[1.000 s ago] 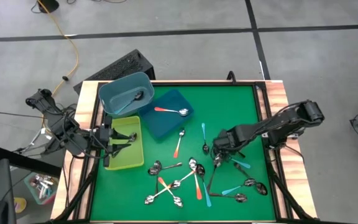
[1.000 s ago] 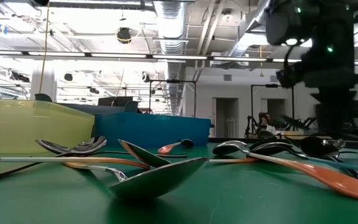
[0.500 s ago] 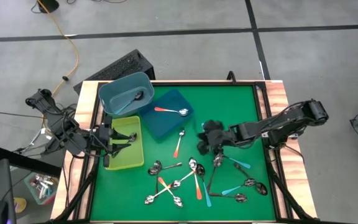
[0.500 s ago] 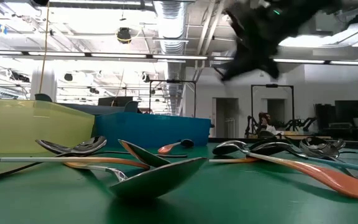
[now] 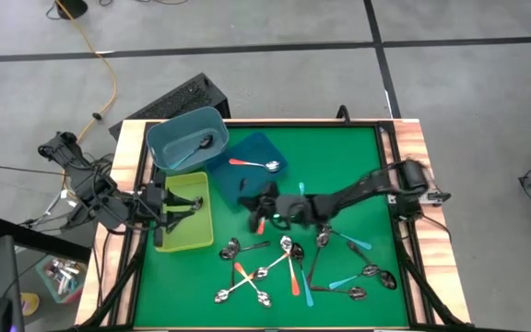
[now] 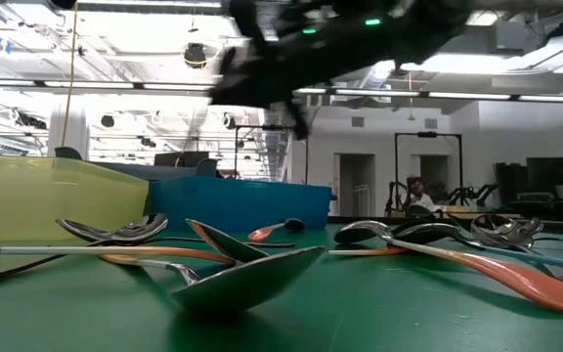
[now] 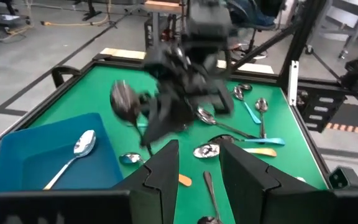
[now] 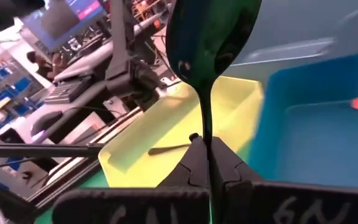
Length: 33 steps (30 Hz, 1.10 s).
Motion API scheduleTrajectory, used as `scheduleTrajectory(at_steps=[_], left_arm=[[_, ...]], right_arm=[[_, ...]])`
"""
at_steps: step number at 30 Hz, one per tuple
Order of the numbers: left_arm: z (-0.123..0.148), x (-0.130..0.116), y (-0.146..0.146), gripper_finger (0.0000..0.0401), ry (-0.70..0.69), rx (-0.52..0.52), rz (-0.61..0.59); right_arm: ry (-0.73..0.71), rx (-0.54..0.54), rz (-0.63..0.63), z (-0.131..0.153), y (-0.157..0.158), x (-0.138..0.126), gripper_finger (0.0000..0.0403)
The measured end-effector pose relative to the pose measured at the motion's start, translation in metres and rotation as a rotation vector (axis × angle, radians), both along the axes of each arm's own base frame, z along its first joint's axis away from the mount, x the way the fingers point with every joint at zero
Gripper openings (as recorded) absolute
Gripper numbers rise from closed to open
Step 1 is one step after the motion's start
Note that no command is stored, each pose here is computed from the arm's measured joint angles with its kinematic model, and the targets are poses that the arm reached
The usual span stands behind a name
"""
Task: Sort silverware by color (type)
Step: Put the black spoon into the green bin
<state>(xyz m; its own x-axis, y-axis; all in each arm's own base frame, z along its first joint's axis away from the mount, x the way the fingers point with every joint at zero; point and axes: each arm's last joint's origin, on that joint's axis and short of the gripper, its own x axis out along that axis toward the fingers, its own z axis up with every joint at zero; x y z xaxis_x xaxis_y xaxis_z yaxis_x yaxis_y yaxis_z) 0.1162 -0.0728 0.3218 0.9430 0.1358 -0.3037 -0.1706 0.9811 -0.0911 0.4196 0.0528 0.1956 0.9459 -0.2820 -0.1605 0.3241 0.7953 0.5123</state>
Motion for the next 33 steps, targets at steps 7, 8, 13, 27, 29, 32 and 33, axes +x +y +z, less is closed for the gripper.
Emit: scheduleTrajectory(at_steps=[7, 8, 13, 27, 29, 32, 33], left_arm=[[0.001, 0.000, 0.000, 0.0101, -0.007, -0.003, 0.010], [0.000, 0.000, 0.000, 0.0101, -0.007, -0.002, 0.010], [0.000, 0.000, 0.000, 0.0101, -0.007, -0.003, 0.010], [0.001, 0.000, 0.000, 0.0101, -0.010, 0.002, 0.016], [0.001, 0.000, 0.000, 0.0101, -0.010, 0.002, 0.016], [0.001, 0.000, 0.000, 0.0101, -0.010, 0.002, 0.016], [0.001, 0.000, 0.000, 0.0101, -0.010, 0.002, 0.016]], right_arm=[[-0.070, -0.022, 0.135, 0.011, 0.013, 0.073, 0.0000], [-0.069, -0.020, 0.151, 0.012, 0.013, 0.082, 0.0000], [0.010, -0.017, 0.181, 0.009, 0.009, 0.121, 0.0000], [0.163, 0.072, 0.176, -0.025, -0.010, 0.155, 0.0001], [0.179, 0.070, 0.164, -0.026, -0.015, 0.155, 0.0002], [0.178, 0.073, 0.164, -0.026, -0.018, 0.155, 0.0009], [0.177, 0.075, 0.169, -0.025, -0.018, 0.155, 0.0012]])
